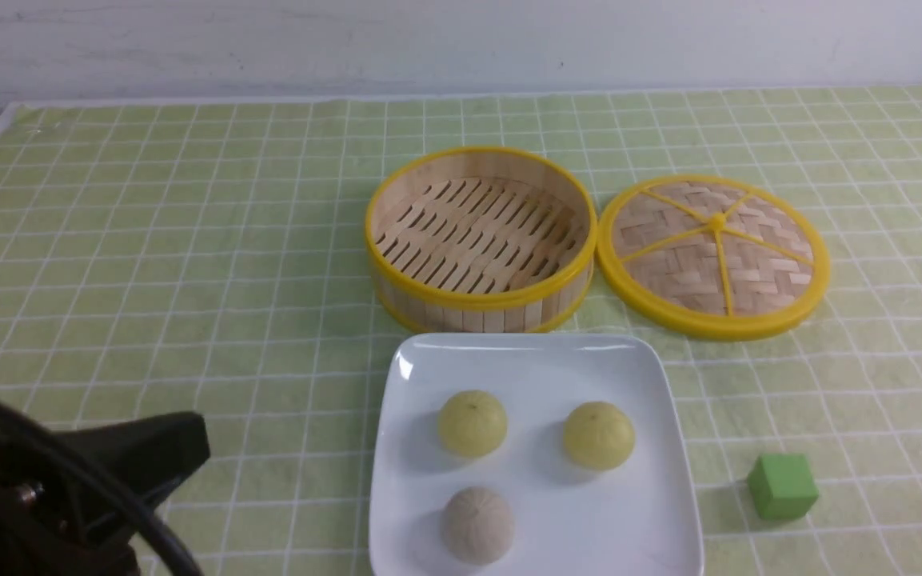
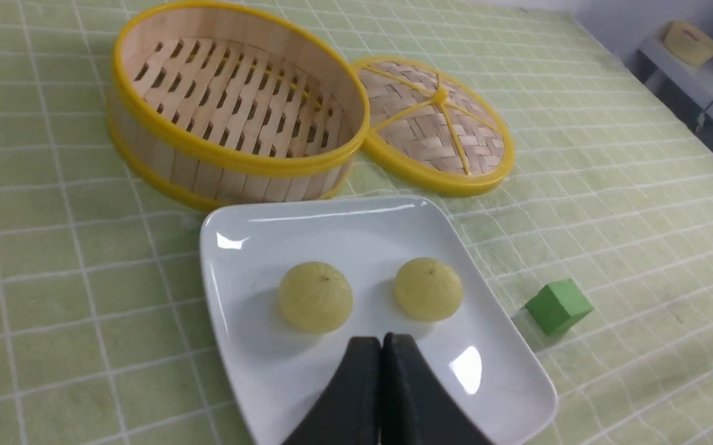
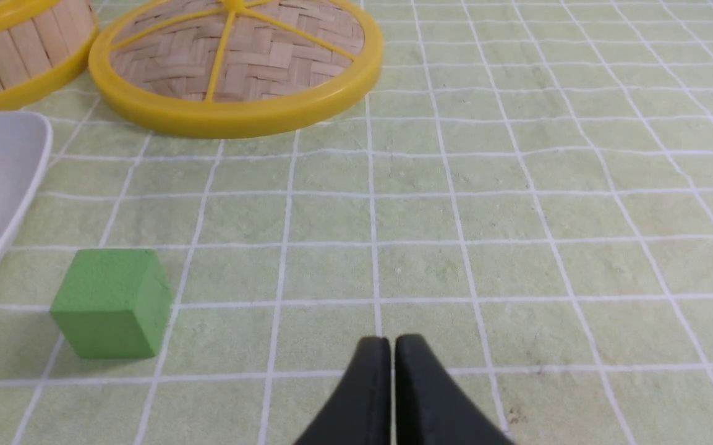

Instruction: Put the steamed buns into the plate on the green tablecloth.

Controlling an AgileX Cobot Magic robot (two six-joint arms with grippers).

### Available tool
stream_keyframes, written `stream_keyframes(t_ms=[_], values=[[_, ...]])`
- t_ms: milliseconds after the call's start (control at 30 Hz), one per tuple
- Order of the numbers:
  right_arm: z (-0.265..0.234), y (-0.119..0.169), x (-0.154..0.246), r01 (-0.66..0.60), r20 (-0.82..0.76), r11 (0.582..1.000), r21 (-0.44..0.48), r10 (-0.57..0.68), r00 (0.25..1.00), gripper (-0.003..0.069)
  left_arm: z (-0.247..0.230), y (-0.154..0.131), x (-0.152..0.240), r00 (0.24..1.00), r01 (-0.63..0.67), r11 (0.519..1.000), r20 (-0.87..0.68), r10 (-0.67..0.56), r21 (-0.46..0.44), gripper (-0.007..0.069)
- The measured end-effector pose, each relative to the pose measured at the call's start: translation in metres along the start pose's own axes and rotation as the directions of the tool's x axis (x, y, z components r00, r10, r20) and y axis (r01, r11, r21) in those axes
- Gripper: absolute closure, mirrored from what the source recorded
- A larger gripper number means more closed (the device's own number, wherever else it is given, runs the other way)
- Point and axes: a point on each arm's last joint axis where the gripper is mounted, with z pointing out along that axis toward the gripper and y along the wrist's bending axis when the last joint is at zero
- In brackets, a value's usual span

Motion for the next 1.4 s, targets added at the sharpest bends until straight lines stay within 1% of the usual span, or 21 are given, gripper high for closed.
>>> stream_keyframes(t_ms=[100, 200, 300, 533, 633, 667, 733, 800, 867, 900, 1000, 1100, 1167, 1233, 1400], values=[[0.000, 0.000, 0.000, 0.000, 0.000, 1.000, 0.000, 0.000, 1.000, 0.0620, 0.005, 0.006, 0.013, 0.999, -0.020, 1.000, -0.029, 0.019, -0.019, 0.0600], [0.000, 0.000, 0.000, 0.000, 0.000, 1.000, 0.000, 0.000, 1.000, 0.0615, 0.008, 0.013, 0.025, 0.996, -0.039, 0.997, -0.087, 0.033, -0.065, 0.0594], [0.000, 0.000, 0.000, 0.000, 0.000, 1.000, 0.000, 0.000, 1.000, 0.0615, 0.008, 0.016, 0.029, 0.993, -0.035, 0.995, -0.118, 0.024, -0.093, 0.0592], [0.000, 0.000, 0.000, 0.000, 0.000, 1.000, 0.000, 0.000, 1.000, 0.0610, 0.008, 0.014, 0.027, 0.995, -0.027, 0.997, -0.100, 0.020, -0.077, 0.0588], [0.000, 0.000, 0.000, 0.000, 0.000, 1.000, 0.000, 0.000, 1.000, 0.0604, 0.009, 0.014, 0.030, 0.993, -0.066, 0.996, -0.097, 0.061, -0.058, 0.0587], [0.000, 0.000, 0.000, 0.000, 0.000, 1.000, 0.000, 0.000, 1.000, 0.0601, 0.009, 0.016, 0.034, 0.992, -0.096, 0.994, -0.086, 0.091, -0.048, 0.0587], [0.000, 0.000, 0.000, 0.000, 0.000, 1.000, 0.000, 0.000, 1.000, 0.0599, 0.006, 0.021, 0.040, 0.993, -0.106, 0.993, -0.061, 0.102, -0.057, 0.0585], [0.000, 0.000, 0.000, 0.000, 0.000, 1.000, 0.000, 0.000, 1.000, 0.0597, 0.003, 0.028, 0.046, 0.994, -0.109, 0.990, -0.031, 0.106, -0.086, 0.0583], [0.000, 0.000, 0.000, 0.000, 0.000, 1.000, 0.000, 0.000, 1.000, 0.0594, -0.002, 0.038, 0.056, 0.991, -0.125, 0.982, 0.021, 0.129, -0.144, 0.0580], [0.000, 0.000, 0.000, 0.000, 0.000, 1.000, 0.000, 0.000, 1.000, 0.0594, -0.002, 0.040, 0.056, 0.990, -0.131, 0.979, 0.031, 0.137, -0.159, 0.0580], [0.000, 0.000, 0.000, 0.000, 0.000, 1.000, 0.000, 0.000, 1.000, 0.0587, -0.009, 0.059, 0.076, 0.974, -0.171, 0.932, 0.086, 0.208, -0.320, 0.0575], [0.000, 0.000, 0.000, 0.000, 0.000, 1.000, 0.000, 0.000, 1.000, 0.0580, -0.012, 0.072, 0.094, 0.974, -0.138, 0.890, 0.104, 0.201, -0.434, 0.0573], [0.000, 0.000, 0.000, 0.000, 0.000, 1.000, 0.000, 0.000, 1.000, 0.0579, -0.012, 0.079, 0.106, 0.976, -0.103, 0.865, 0.118, 0.183, -0.491, 0.0571], [0.000, 0.000, 0.000, 0.000, 0.000, 1.000, 0.000, 0.000, 1.000, 0.0577, -0.012, 0.084, 0.117, 0.977, -0.084, 0.848, 0.126, 0.174, -0.523, 0.0571], [0.000, 0.000, 0.000, 0.017, 0.000, 1.000, 0.000, -0.017, 1.000, 0.0572, -0.013, 0.086, 0.122, 0.978, -0.070, 0.841, 0.131, 0.165, -0.537, 0.0571]])
